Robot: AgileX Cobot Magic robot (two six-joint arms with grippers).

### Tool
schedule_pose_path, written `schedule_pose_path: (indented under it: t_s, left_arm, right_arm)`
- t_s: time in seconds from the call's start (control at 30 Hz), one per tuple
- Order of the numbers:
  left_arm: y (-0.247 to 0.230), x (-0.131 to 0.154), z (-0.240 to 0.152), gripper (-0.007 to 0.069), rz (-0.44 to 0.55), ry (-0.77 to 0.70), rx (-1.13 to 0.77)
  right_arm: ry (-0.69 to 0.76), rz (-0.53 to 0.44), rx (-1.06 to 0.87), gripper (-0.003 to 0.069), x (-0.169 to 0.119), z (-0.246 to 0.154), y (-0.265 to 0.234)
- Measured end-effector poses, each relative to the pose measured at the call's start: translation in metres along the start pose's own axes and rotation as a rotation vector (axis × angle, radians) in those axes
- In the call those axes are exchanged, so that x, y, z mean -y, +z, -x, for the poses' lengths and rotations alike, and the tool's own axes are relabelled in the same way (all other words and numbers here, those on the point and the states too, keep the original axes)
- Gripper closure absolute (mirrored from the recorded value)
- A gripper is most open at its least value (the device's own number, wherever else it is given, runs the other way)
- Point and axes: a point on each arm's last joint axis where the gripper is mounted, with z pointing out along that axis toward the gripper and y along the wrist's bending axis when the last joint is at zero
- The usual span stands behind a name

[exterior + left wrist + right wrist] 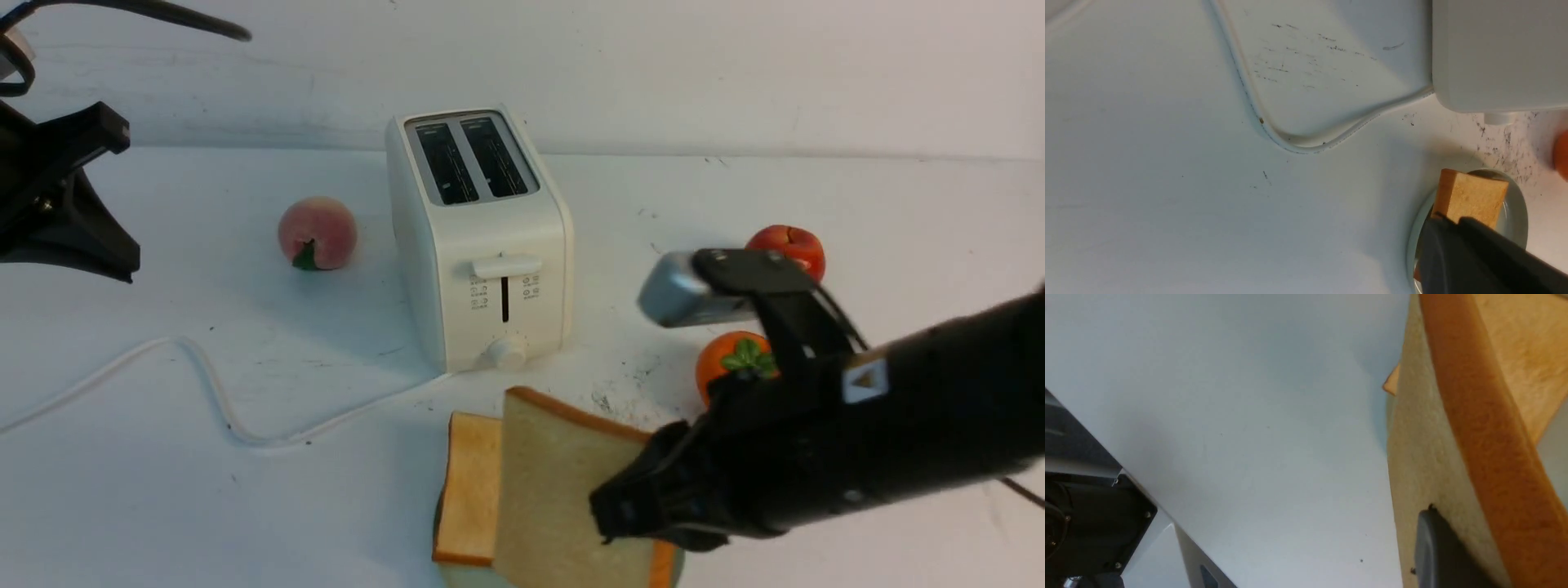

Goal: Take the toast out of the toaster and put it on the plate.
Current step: Use the right arm to put a slice of bread into the plate

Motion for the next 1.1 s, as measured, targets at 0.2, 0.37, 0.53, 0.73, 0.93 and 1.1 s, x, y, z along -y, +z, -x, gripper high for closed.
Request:
schedule_pose_path:
  t_s: [0.2,0.37,0.53,0.73,0.93,1.1]
  left_arm:
    - [0.000,0.000,0.000,0.0598,-0.003,0.000,0.000]
    - [0.000,0.000,0.000,0.0594,-0.003,0.001,-0.001]
    - [0.000,0.000,0.000,0.0589,-0.003,0.001,-0.001]
    - [0.000,0.000,0.000,0.0587,-0.003,0.001,-0.001]
    - [0.000,0.000,0.000,0.0587,-0.003,0.001,-0.001]
    - [0.000,0.000,0.000,0.0582,-0.004,0.001,-0.001]
  right_arm:
    - [0.008,0.057,-0.016,0.0531,0.013,0.035,0.041]
    - [0.048,0.105,-0.056,0.0531,0.032,0.052,0.054]
    - [0.115,0.147,-0.099,0.0531,0.054,0.053,0.073]
    - [0.132,0.217,-0.098,0.0531,0.062,0.053,0.091]
    - [0.123,0.210,-0.085,0.0531,0.070,0.054,0.091]
    - [0.122,0.165,-0.065,0.0531,0.085,0.057,0.086]
